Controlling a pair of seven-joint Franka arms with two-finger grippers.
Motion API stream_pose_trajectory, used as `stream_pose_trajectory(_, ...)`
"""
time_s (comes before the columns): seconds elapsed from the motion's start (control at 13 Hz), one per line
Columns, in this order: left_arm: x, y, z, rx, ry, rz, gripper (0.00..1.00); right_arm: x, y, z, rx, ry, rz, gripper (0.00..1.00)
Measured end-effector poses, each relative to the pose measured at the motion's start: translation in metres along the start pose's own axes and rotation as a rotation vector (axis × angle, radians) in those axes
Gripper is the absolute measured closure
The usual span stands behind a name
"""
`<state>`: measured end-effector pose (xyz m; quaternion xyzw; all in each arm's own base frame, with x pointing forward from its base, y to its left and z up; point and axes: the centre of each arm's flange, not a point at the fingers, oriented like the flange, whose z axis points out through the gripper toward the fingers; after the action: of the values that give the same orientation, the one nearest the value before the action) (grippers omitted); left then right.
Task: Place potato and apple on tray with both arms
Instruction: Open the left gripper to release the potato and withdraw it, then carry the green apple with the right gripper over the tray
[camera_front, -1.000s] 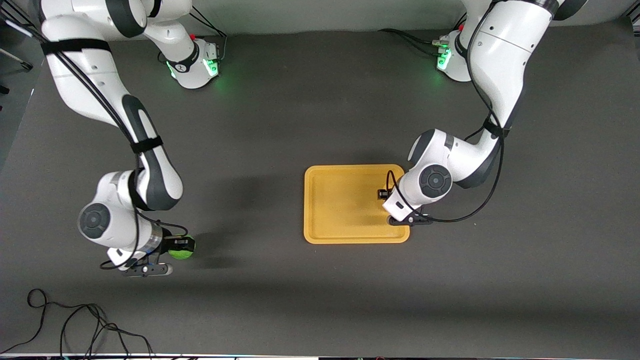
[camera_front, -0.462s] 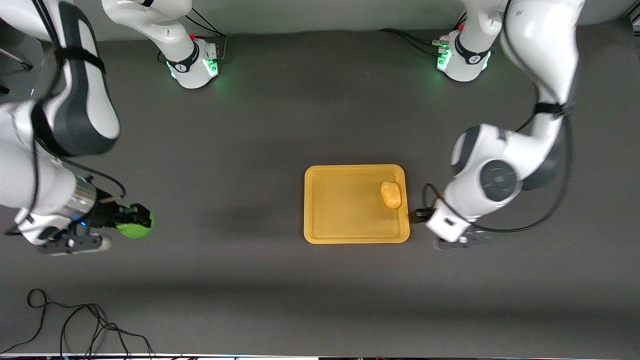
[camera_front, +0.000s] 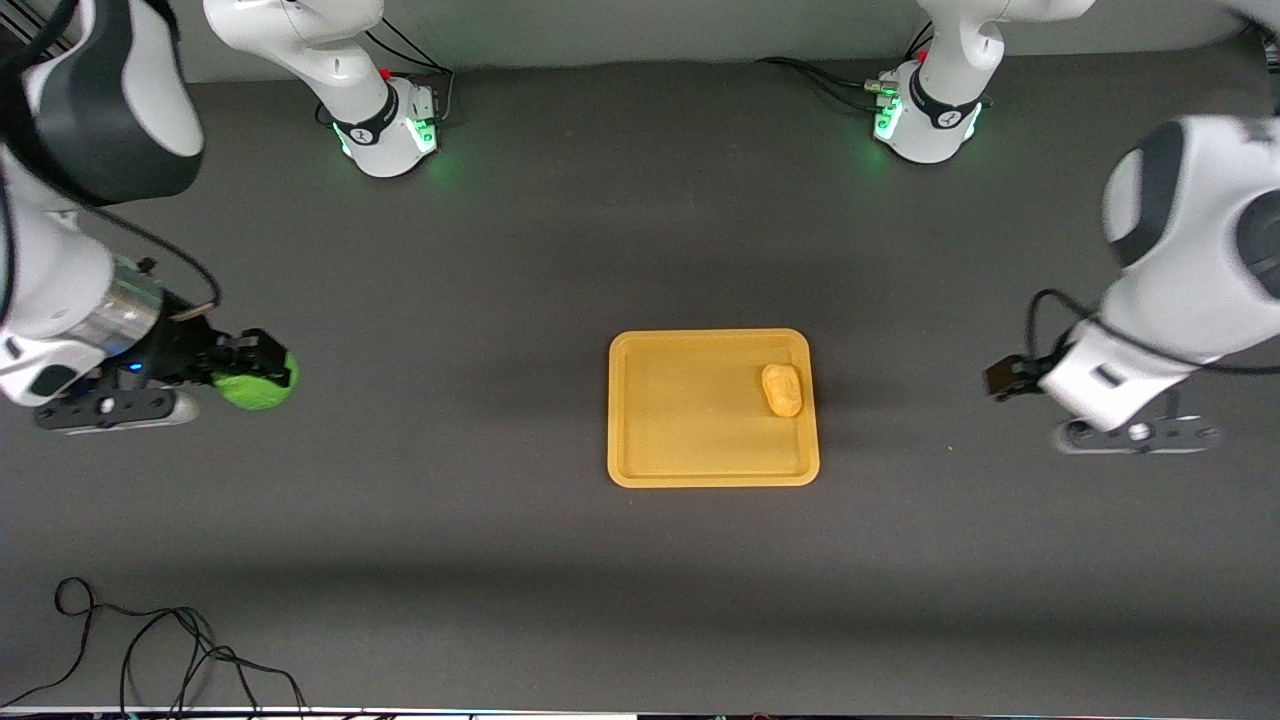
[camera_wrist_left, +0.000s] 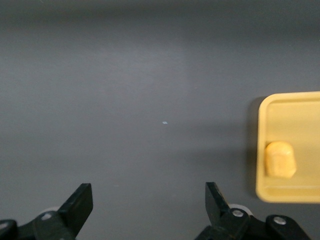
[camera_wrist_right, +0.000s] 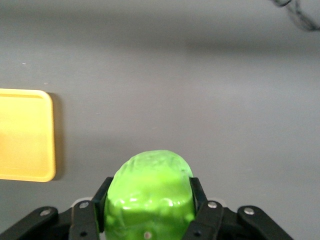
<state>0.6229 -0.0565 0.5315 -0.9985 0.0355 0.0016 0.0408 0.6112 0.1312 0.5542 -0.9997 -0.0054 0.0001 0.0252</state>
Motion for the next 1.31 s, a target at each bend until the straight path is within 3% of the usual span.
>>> stream_pose_trajectory(0.23, -0.019, -0.050, -0.005, -0.081, 0.013, 0.086, 0.00, -0.021, -0.116, 0.025, 0.007, 0.016, 0.050, 0.36)
stream_pose_trajectory(0.77, -0.036, -0.081, 0.010, -0.069, 0.117, 0.159, 0.00, -0.076, -0.380, 0.123, 0.008, 0.052, 0.200, 0.36)
stream_pose_trajectory(1.08, -0.038, -0.073, 0.006, -0.070, 0.121, 0.139, 0.00, -0.117, -0.452, 0.189, -0.023, 0.068, 0.158, 0.36)
stream_pose_trajectory(1.31, -0.036, -0.072, 0.001, -0.073, 0.127, 0.095, 0.00, -0.113, -0.464, 0.266, -0.034, 0.104, 0.135, 0.36)
